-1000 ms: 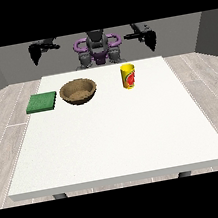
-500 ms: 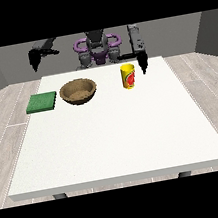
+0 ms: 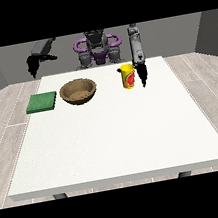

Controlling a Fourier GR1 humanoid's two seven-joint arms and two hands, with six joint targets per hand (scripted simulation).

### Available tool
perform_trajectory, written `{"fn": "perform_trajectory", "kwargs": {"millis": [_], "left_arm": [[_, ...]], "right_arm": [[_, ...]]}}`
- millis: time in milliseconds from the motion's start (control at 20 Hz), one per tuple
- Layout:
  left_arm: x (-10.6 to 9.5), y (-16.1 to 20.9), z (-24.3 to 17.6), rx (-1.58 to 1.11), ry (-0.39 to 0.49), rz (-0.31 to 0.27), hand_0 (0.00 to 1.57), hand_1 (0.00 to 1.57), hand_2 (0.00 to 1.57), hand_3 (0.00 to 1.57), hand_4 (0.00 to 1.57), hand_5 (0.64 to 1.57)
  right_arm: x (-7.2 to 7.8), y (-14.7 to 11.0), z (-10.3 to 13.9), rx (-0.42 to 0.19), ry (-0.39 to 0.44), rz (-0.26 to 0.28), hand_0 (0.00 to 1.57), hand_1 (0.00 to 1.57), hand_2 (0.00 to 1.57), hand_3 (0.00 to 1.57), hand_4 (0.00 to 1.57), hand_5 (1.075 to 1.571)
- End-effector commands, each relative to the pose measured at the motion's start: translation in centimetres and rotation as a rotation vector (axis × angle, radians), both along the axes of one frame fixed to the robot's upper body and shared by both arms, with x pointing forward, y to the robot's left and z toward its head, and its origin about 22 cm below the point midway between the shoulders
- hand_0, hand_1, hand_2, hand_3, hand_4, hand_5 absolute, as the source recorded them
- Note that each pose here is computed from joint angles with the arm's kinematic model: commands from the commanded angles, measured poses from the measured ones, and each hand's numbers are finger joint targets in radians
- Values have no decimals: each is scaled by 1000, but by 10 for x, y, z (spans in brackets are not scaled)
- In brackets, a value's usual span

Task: Pick the cup and pour the ball into the bowl, then pick the bowl and place it on the pad

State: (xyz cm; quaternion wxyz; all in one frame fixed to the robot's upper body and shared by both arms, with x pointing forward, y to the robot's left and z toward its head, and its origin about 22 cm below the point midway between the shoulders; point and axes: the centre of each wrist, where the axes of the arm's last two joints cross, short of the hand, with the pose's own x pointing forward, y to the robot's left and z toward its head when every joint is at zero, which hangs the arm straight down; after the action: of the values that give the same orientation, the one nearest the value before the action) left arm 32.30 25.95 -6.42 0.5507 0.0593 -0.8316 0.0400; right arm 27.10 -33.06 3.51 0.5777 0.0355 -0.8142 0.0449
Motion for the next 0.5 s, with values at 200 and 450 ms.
{"fn": "perform_trajectory", "kwargs": {"millis": [200, 450], "left_arm": [[3, 8, -23, -5, -26, 24, 0, 0, 0, 0, 0, 1524], [11, -7, -18, 179, -25, 94, 1018, 1018, 1101, 888, 1467, 776]], "right_arm": [[4, 14, 6, -18, -40, 30, 0, 0, 0, 0, 0, 1571], [6, 3, 10, -20, -68, 59, 0, 0, 0, 0, 0, 1570]]}}
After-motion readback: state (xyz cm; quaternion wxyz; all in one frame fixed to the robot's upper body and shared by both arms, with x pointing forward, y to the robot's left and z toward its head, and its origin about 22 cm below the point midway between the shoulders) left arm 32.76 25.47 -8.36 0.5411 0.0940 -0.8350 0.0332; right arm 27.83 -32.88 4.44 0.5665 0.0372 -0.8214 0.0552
